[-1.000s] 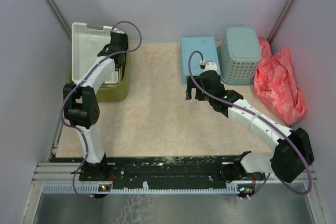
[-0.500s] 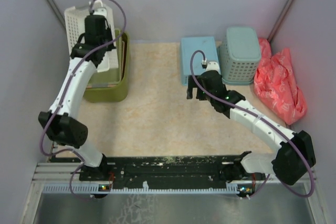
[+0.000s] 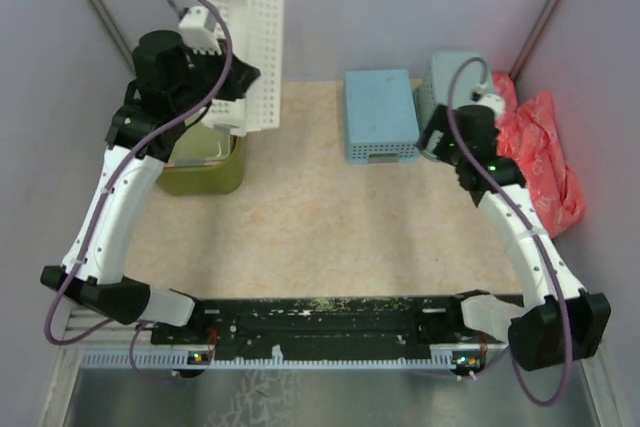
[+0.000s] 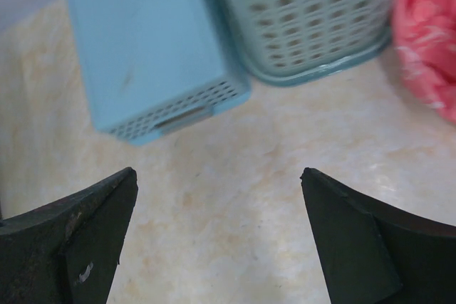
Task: Turn the large container upside down
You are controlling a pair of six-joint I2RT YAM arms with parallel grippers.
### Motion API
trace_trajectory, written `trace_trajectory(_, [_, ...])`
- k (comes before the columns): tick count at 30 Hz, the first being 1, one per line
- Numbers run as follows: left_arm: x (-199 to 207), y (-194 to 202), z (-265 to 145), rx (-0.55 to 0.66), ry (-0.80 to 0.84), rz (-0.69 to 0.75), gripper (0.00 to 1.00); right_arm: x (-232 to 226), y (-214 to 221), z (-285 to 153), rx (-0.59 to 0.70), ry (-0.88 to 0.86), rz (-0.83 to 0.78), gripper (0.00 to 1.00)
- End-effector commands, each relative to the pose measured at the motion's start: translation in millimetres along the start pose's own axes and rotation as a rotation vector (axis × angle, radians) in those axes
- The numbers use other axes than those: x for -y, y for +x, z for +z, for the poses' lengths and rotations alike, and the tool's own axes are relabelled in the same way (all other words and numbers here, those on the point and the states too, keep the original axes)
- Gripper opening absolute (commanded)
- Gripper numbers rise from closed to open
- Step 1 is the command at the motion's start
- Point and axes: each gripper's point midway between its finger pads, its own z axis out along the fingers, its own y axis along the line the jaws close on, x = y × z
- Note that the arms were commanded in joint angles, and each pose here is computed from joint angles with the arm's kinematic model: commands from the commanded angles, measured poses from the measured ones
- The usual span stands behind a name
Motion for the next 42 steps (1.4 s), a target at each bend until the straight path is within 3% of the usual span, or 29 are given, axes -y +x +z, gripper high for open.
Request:
trace_trajectory(1, [90, 20, -10, -0.080, 0.366, -0.137, 0.00, 34, -60, -50, 0.139, -0.010, 0.190, 0.98])
trace_trajectory(7, [174, 57, -47, -0.175, 0.743, -0.409, 0.00, 50, -73, -96, 0.231, 0.037, 0.203, 0.99])
trace_trajectory(13, [217, 121, -55, -0.329, 0.935, -0.597, 0.00, 78, -56, -121, 0.239, 0.150, 0.195, 0.99])
trace_trajectory(19, [238, 159, -73, -0.471, 1.071, -0.717, 0.00, 89, -50, -145, 0.314, 0.159, 0.185, 0.98])
trace_trajectory(23, [244, 185, -74, -0.544, 1.122, -0.838, 0.00, 99, -58, -158, 0.374, 0.198, 0.184, 0.98])
trace_trajectory(26, [258, 208, -69, -0.606, 1.151, -0.849, 0.00, 96, -64, -164, 0.400, 0.178, 0.162, 0.98])
trace_trajectory(30, [269, 233, -65, -0.645, 1.211, -0.877, 0.00, 88, -62, -163, 0.353, 0.147, 0.133, 0.98])
trace_trajectory(36, [253, 268, -53, -0.685, 1.230, -1.032, 0.00, 86, -50, -160, 0.316, 0.126, 0.138, 0.98])
trace_trajectory(40, [237, 301, -42, -0.734, 1.154, -1.099, 0.00, 85, -51, -163, 0.326, 0.115, 0.141, 0.98])
trace_trajectory(42, [224, 321, -34, -0.754, 1.070, -1.106, 0.19, 84, -52, -163, 0.323, 0.116, 0.139, 0.98])
